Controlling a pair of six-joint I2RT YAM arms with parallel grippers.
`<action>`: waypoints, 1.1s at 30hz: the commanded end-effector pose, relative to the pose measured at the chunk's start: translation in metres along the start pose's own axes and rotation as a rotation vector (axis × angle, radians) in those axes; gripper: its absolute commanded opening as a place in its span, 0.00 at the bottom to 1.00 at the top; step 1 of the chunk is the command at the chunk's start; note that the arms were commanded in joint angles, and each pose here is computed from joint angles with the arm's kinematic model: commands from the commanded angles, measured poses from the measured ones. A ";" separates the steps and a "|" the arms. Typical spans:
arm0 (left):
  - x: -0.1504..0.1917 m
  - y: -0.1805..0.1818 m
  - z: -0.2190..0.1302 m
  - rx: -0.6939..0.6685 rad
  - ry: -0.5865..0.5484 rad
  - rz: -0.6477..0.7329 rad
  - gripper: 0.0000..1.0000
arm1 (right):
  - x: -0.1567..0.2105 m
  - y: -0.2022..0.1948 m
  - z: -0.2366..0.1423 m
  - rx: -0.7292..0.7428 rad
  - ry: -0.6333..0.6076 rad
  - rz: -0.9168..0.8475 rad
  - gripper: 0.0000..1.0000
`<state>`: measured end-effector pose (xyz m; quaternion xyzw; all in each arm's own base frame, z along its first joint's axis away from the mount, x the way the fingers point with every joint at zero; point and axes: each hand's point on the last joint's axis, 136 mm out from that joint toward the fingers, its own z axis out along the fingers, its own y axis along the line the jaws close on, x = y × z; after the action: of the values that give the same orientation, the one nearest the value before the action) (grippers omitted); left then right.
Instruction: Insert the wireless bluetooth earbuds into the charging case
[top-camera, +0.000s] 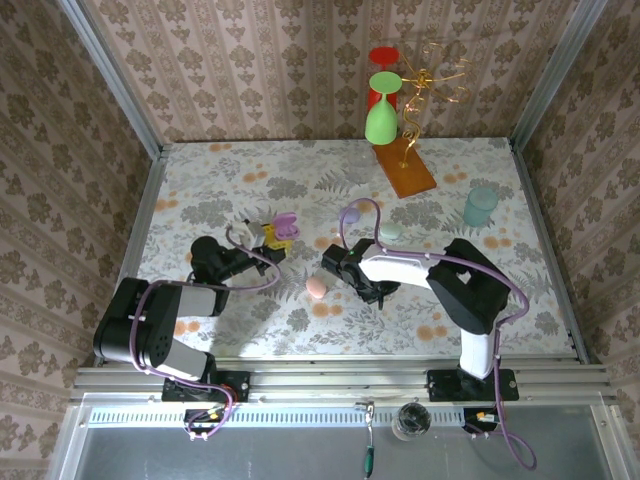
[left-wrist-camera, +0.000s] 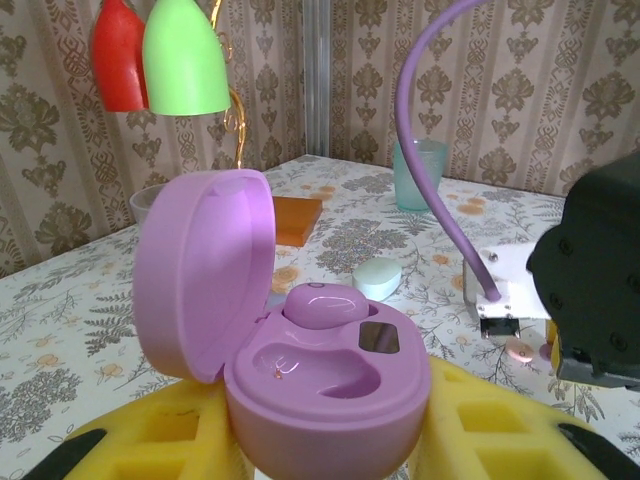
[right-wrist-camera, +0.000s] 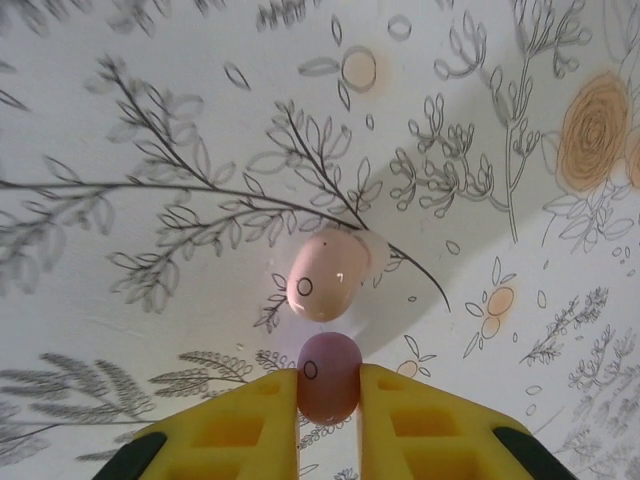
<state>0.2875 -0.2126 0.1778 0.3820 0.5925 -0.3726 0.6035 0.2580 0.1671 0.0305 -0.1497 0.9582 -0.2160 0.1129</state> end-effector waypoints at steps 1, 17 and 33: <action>-0.008 -0.005 0.008 0.019 -0.025 0.061 0.31 | -0.018 0.000 -0.026 -0.102 -0.115 0.064 0.21; 0.000 -0.029 0.061 0.104 -0.018 0.094 0.30 | -0.091 0.003 -0.172 -0.864 -0.554 0.310 0.22; -0.004 -0.052 0.089 0.162 -0.040 0.158 0.30 | -0.124 0.005 -0.213 -1.006 -0.652 0.314 0.22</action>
<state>0.2778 -0.3087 0.1767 0.4564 0.5360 -0.3844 0.5972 0.3048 0.2858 0.2204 -0.0968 0.8811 0.3191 0.3354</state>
